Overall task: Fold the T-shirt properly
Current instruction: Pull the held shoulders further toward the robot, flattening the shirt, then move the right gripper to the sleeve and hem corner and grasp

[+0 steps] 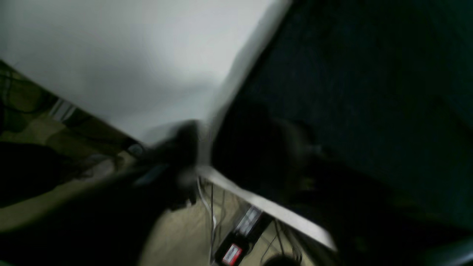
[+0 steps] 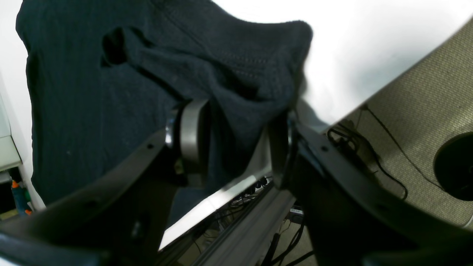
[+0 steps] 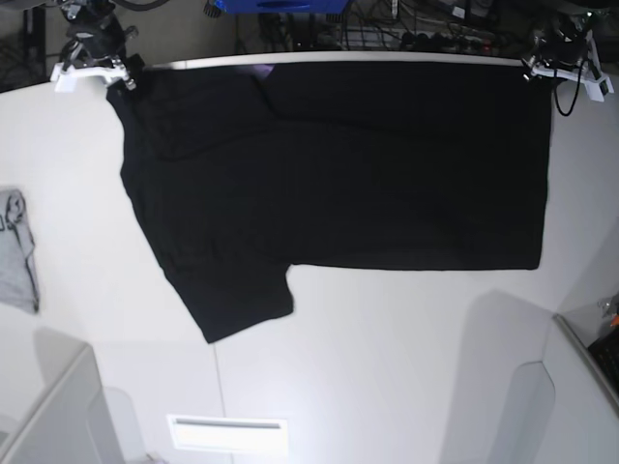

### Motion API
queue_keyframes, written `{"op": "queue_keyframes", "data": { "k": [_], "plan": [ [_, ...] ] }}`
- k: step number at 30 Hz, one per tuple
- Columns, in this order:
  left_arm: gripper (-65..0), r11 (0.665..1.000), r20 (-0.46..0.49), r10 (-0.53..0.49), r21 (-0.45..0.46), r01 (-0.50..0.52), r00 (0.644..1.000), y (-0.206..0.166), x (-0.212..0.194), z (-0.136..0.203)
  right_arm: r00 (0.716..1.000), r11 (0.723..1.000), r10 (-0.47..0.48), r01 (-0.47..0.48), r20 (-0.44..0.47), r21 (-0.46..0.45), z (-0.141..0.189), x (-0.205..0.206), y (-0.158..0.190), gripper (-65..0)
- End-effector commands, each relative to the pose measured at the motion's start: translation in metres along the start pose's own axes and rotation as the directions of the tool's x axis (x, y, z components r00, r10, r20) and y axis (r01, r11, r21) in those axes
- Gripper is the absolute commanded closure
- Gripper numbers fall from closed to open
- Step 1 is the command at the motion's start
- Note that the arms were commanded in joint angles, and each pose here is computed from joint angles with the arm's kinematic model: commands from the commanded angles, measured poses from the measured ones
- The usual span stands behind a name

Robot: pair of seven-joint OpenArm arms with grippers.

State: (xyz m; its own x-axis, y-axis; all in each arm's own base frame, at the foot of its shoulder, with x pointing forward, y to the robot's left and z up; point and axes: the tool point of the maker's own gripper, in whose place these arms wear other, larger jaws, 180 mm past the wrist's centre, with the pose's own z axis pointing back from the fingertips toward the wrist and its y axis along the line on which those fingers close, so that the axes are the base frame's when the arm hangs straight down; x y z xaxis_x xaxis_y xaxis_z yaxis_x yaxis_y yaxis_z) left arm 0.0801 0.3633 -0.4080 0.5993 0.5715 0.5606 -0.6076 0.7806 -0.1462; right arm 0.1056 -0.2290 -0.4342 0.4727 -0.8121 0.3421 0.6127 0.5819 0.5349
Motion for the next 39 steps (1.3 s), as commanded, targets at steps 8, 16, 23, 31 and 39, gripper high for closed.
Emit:
{"op": "queue_keyframes", "data": {
  "k": [8,16,23,31,39],
  "plan": [
    [-49.7,0.997,0.126,0.018,0.076,-0.028,0.992,0.031,0.043,0.018,0.996,0.999,0.002,0.001,0.087,-0.045,0.017,0.023,-0.014,-25.5],
    [-49.5,0.998,0.219,-0.025,0.068,0.011,0.975,0.019,0.073,0.037,0.971,0.996,0.032,-0.011,0.239,-0.088,0.041,0.077,-0.023,-25.8],
    [-45.9,0.998,0.261,-0.02,0.055,0.005,0.965,0.013,0.089,0.035,0.952,0.996,0.086,-0.079,0.294,-0.036,0.032,0.115,0.002,-26.0],
    [0.0,0.999,0.296,-0.031,0.024,0.025,0.955,-0.001,0.109,0.03,0.951,0.944,0.22,-0.264,0.216,0.2,-0.034,0.122,0.11,-25.7],
    [0.0,0.997,0.349,-0.072,0.013,0.072,0.934,-0.01,0.139,0.032,0.957,0.894,0.252,-0.287,0.146,0.343,-0.096,0.131,0.19,-25.2]
  ]
}}
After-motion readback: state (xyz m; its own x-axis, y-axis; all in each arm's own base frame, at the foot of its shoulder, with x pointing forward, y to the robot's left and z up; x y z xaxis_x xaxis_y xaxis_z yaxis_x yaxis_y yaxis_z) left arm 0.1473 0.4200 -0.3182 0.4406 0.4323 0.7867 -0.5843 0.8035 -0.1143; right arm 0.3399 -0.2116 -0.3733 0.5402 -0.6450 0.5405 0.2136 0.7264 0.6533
